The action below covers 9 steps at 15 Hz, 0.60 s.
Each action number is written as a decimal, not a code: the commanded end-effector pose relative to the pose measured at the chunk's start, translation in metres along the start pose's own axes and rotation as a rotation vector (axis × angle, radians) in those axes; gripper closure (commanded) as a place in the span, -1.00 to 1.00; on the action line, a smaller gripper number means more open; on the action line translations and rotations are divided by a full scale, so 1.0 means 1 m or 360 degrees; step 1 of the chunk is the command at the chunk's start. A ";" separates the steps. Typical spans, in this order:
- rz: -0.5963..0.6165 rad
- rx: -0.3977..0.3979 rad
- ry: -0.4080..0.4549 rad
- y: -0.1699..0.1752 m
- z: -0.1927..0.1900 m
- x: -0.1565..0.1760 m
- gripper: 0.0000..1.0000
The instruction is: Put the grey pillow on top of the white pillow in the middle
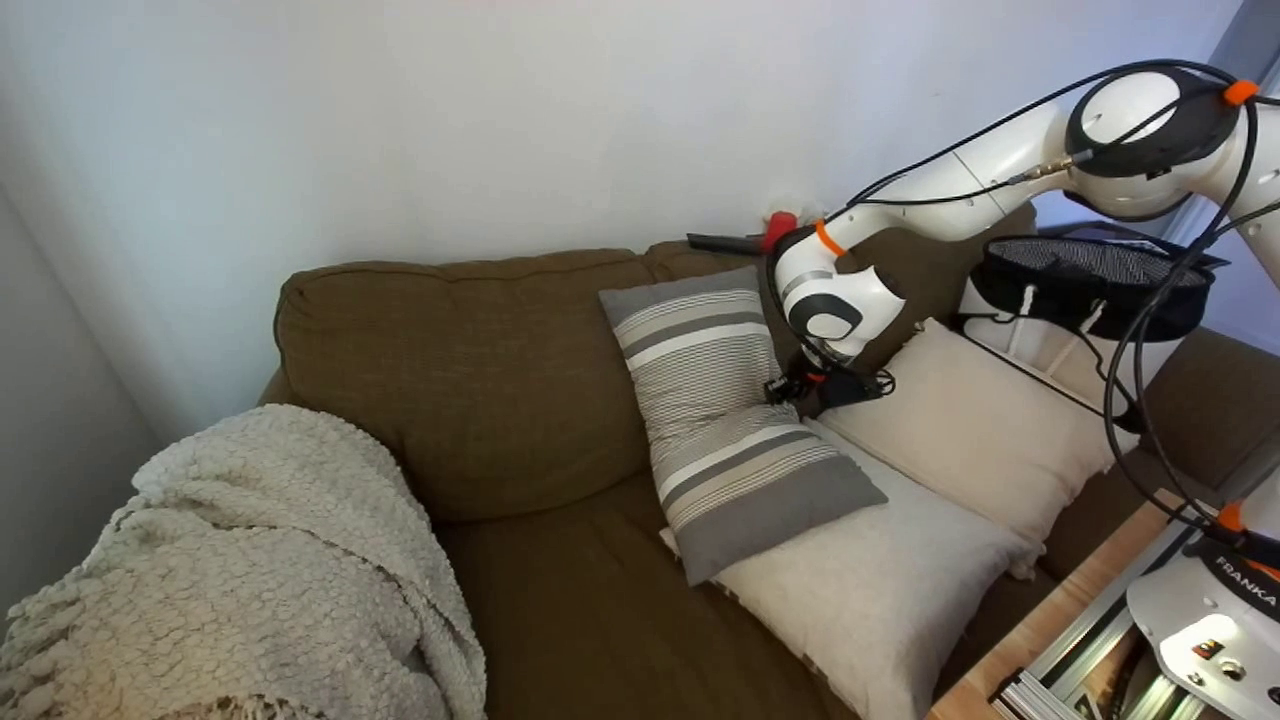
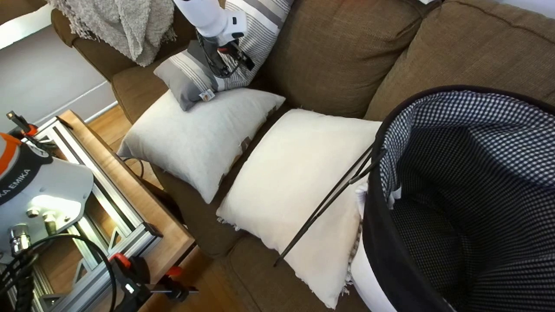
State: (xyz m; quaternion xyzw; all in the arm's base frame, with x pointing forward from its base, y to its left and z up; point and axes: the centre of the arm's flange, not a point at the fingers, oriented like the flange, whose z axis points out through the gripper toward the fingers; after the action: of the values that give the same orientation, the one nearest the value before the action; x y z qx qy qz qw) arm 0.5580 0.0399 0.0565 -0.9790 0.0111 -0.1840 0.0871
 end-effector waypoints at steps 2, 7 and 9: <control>0.0086 -0.0102 0.0049 -0.006 -0.004 0.001 1.00; 0.0437 -0.0217 0.0149 0.034 -0.045 -0.037 1.00; 0.0596 -0.0208 0.0168 0.032 -0.051 -0.047 1.00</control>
State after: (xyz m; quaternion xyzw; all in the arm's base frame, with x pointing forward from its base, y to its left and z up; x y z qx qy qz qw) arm 0.5658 0.0285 0.0810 -0.9636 0.1439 -0.2075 0.0875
